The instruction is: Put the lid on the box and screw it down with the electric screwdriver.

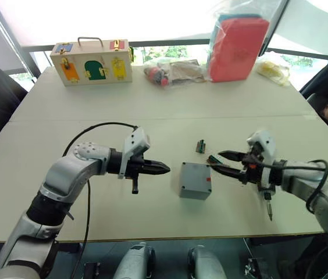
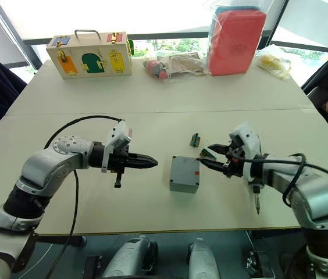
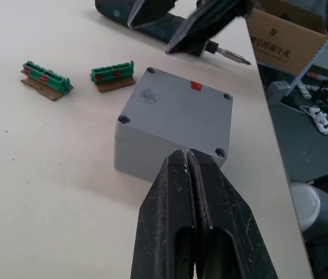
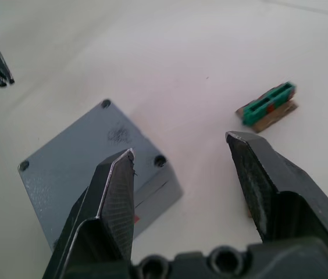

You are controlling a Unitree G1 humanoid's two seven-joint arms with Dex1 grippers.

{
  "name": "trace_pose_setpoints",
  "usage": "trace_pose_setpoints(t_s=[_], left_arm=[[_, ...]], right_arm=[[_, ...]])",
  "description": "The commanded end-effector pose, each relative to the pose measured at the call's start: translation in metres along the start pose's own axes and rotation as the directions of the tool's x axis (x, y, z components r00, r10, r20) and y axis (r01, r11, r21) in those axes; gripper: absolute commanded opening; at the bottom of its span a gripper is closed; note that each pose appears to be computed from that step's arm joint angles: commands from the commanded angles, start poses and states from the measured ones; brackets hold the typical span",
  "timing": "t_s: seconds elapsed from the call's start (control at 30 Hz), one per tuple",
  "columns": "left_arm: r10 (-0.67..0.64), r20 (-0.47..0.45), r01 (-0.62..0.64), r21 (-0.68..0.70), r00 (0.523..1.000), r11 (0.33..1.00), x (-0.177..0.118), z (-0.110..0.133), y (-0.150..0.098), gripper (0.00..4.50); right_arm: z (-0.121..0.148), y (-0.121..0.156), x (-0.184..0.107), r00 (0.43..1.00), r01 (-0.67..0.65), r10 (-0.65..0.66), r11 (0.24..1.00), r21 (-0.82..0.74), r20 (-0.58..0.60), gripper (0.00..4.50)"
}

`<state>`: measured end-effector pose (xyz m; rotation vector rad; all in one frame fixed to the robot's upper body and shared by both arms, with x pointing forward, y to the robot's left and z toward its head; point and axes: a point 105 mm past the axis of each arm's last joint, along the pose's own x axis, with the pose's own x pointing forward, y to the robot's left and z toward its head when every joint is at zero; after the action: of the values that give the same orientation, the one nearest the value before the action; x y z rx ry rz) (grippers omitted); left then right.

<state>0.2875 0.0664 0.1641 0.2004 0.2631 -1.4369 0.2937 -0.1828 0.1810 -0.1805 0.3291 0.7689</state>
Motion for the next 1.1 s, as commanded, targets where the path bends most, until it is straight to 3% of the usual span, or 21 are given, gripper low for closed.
trace_pose_setpoints(t_s=[0.03, 0.17, 0.4, 0.6, 0.87, 0.97, 1.1], left_arm=[[-0.029, 0.045, 0.024, 0.098, 0.999, 0.995, -0.001, 0.022, 0.001, 0.00], [-0.100, 0.012, 0.096, 0.177, 0.995, 0.979, 0.009, 0.025, -0.004, 0.00], [-0.194, -0.053, 0.201, 0.319, 0.980, 0.926, 0.025, 0.032, -0.008, 0.00], [-0.223, -0.023, 0.217, 0.353, 0.975, 0.910, 0.040, 0.039, -0.011, 0.00], [-0.202, -0.020, 0.197, 0.334, 0.979, 0.922, 0.039, 0.032, -0.011, 0.00], [-0.181, -0.011, 0.175, 0.321, 0.983, 0.931, 0.039, 0.031, -0.009, 0.00], [-0.146, -0.005, 0.140, 0.304, 0.989, 0.942, 0.034, 0.028, -0.007, 0.00]], right_arm=[[0.031, -0.019, -0.028, 0.995, 0.098, -0.095, 0.992, 0.083, -0.041, 3.20], [0.009, -0.041, -0.053, 0.926, 0.265, -0.183, 0.938, 0.224, -0.331, 4.48], [-0.024, -0.061, -0.075, 0.799, 0.405, -0.167, 0.859, 0.312, -0.577, 4.48], [-0.049, -0.065, -0.067, 0.735, 0.460, -0.122, 0.812, 0.359, -0.667, 4.48], [-0.065, -0.070, -0.046, 0.680, 0.503, -0.091, 0.780, 0.373, -0.727, 4.48], [-0.073, -0.069, -0.039, 0.648, 0.514, -0.086, 0.783, 0.351, -0.757, 3.86], [-0.083, -0.062, -0.036, 0.620, 0.493, -0.059, 0.805, 0.330, -0.783, 2.63]])
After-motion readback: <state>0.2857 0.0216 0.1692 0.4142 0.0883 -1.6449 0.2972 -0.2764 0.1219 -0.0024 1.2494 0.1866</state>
